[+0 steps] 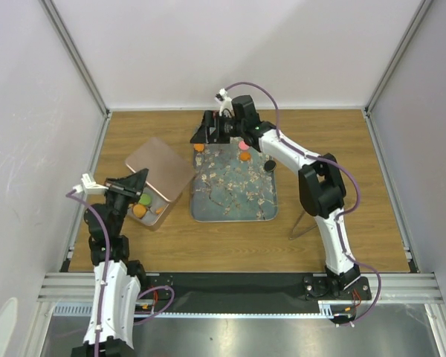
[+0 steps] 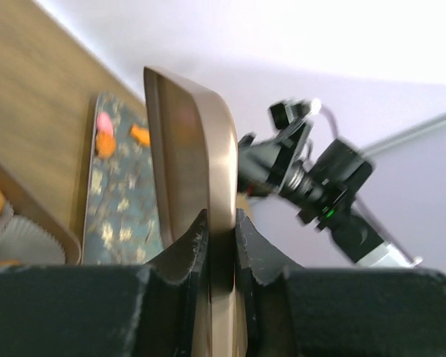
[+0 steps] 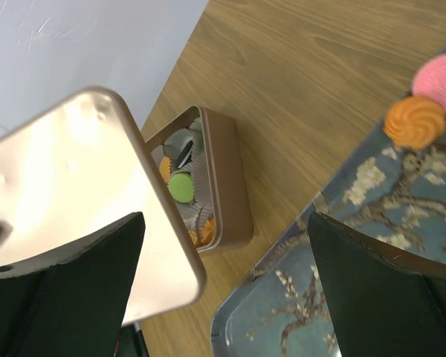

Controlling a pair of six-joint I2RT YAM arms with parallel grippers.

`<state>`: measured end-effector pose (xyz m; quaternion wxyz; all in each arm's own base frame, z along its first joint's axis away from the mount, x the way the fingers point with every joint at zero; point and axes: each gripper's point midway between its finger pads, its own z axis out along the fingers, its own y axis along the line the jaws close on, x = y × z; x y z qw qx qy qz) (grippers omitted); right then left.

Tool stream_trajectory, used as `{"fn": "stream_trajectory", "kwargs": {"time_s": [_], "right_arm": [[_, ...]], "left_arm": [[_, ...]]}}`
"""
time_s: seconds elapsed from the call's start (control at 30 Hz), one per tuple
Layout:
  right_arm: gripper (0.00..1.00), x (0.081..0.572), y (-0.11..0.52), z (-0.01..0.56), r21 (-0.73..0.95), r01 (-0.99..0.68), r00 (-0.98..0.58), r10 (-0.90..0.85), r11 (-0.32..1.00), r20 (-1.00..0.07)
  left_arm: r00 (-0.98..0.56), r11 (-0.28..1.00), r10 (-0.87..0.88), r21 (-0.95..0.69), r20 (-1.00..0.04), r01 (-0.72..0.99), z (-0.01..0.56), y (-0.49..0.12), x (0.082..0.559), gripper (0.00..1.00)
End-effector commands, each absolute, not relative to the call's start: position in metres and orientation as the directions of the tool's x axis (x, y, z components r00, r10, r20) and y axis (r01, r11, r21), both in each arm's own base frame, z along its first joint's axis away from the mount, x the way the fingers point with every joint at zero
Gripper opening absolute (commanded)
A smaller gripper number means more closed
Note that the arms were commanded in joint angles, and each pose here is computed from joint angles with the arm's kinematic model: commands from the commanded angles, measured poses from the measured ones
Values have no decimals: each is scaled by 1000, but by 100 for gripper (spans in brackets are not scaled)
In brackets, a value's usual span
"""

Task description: Pack the cookies

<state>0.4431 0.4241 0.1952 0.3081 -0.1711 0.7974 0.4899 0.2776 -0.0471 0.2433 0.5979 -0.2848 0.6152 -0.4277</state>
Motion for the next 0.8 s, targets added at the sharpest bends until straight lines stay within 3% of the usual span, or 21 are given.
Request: {"fn": "stream_trajectory", "kwargs": {"time_s": [0.0,0.4,0.77], "right_arm": [[100,441,451,223,636,-694,-674,7,338,-739],[100,430,505,178,678,-680,-713,-37,281,-700],[100,427,539,154,697,-667,-730,-43,262,-682]], "left_arm": [[4,416,-904,-877,-428,240,272,-29,278,0],[126,348,-935,-924,-331,156,233,10,277,0],[79,298,-953,-950,-291,95,200,16,280,0]]}}
